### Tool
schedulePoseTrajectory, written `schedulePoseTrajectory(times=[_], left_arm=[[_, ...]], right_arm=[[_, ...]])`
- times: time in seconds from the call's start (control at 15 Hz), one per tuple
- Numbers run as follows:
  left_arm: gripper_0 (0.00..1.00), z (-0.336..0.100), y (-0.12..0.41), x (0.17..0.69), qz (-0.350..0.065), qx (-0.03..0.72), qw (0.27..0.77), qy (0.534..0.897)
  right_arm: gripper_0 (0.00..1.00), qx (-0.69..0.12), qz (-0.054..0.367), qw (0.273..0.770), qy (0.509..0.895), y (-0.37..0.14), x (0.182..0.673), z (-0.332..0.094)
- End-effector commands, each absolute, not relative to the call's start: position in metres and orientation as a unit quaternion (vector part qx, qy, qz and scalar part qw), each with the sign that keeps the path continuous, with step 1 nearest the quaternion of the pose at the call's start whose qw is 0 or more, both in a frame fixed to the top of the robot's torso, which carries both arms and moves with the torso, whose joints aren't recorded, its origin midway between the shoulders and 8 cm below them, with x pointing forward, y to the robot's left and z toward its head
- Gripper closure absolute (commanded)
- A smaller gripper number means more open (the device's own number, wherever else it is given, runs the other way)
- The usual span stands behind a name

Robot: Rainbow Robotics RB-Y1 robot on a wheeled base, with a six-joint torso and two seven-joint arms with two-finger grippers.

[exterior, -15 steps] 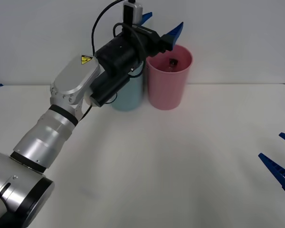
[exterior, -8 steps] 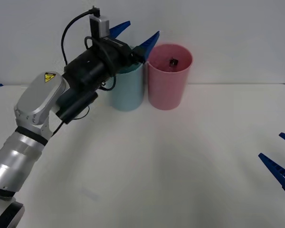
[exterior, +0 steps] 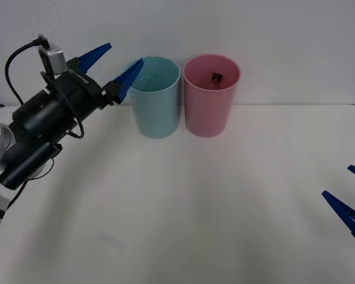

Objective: Grasp the object on the table and drop it into the matching bin: aluminum can to the light blue bin, PET bottle to the pink bin.

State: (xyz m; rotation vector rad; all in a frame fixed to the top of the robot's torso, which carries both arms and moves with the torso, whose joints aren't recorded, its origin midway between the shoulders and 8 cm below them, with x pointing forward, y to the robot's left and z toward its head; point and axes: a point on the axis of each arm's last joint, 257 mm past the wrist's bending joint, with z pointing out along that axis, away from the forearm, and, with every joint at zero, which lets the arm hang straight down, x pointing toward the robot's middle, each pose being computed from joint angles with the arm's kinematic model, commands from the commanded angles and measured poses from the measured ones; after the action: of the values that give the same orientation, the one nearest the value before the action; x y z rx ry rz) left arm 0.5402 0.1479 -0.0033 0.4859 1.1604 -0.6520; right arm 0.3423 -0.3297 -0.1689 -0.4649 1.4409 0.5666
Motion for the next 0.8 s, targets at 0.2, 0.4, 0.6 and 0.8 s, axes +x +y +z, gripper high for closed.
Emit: schedulePoseTrajectory(times=[0.2,0.4,0.6,0.8], left_arm=[[0.00,-0.014,0.224,0.502,-0.268,0.219,0.771,0.535],[0.00,-0.027,0.264,0.483,-0.239,0.223,0.771,0.547],[0.00,-0.048,0.301,0.458,-0.206,0.242,0.759,0.568],[0.00,-0.071,0.329,0.434,-0.179,0.255,0.746,0.589]], right_arm=[[0.00,-0.208,0.253,0.691,0.645,-0.330,0.342,-0.169],[0.00,-0.208,0.253,0.691,0.645,-0.330,0.342,-0.169],[0.00,-0.208,0.253,0.691,0.645,-0.330,0.342,-0.169],[0.00,-0.208,0.253,0.691,0.645,-0.330,0.342,-0.169]])
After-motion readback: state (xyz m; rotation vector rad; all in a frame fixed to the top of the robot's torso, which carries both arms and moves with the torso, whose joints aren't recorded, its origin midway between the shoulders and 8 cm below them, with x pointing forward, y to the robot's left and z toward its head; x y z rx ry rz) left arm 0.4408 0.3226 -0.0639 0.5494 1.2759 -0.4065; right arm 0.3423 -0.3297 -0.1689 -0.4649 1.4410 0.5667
